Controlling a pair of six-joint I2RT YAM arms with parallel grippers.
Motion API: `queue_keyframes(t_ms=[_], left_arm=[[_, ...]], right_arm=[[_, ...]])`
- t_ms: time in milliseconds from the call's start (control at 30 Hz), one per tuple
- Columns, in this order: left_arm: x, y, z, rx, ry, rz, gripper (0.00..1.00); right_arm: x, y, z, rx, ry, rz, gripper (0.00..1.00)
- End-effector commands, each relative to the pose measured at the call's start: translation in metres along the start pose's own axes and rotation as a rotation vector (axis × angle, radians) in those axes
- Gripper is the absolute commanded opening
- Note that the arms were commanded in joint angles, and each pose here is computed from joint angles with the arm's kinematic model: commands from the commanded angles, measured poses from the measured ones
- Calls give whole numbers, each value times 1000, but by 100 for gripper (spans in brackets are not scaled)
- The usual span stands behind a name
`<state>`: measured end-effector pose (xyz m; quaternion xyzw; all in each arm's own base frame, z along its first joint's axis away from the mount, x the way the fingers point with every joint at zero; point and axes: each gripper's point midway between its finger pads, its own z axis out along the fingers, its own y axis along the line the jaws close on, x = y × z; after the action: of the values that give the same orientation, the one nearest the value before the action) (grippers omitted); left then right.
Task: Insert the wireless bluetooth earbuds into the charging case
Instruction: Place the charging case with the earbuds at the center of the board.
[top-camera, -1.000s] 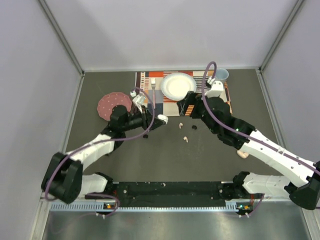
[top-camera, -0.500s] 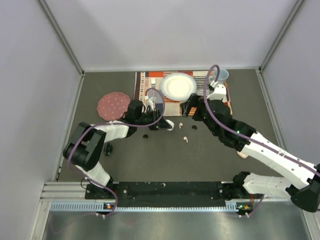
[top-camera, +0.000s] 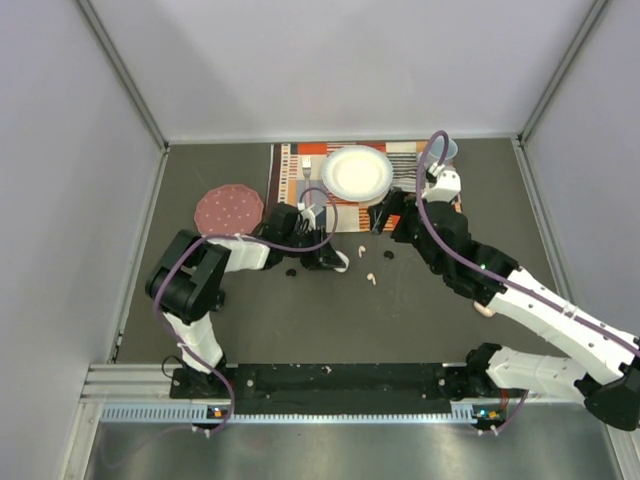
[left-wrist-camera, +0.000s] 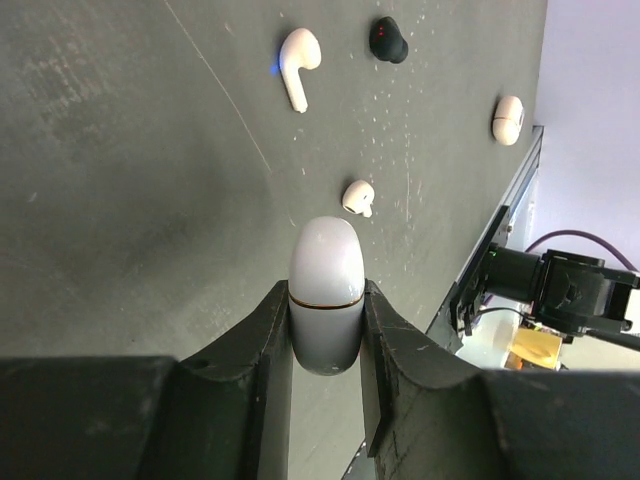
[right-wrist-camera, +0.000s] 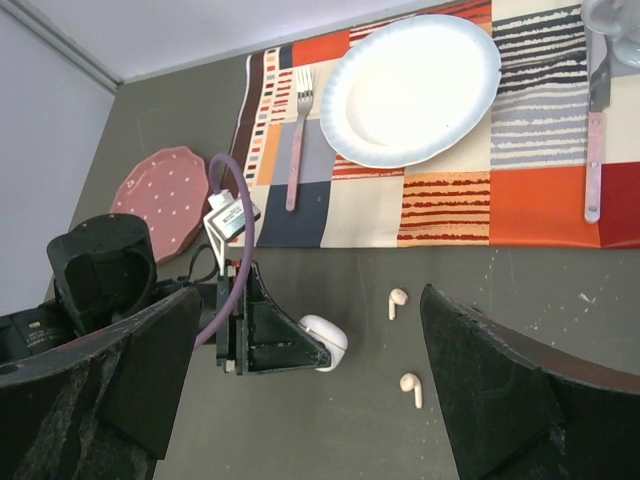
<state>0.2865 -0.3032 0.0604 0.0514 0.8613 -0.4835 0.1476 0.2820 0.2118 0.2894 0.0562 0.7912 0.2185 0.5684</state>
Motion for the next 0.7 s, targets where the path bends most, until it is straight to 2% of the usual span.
queue_keyframes(t_ms=[0, 67, 167, 500, 600, 667], left_arm=[[-16, -9, 3, -2, -26, 29, 2], [-15, -4, 5, -19, -18, 23, 5], [-14, 3, 8, -41, -1, 3, 4], [-15, 19, 13, -112, 7, -13, 15], [-15, 23, 14, -128, 9, -14, 23], [-13, 25, 12, -138, 20, -1, 25]], right_arm=[[-13, -4, -7, 2, -46, 32, 91], [-12, -8, -9, 6, -50, 40, 91], [-13, -12, -12, 12, -61, 45, 91], [-14, -11, -13, 4, -60, 32, 91], [-14, -12, -13, 9, -61, 30, 91], [-16, -15, -13, 18, -67, -3, 91]])
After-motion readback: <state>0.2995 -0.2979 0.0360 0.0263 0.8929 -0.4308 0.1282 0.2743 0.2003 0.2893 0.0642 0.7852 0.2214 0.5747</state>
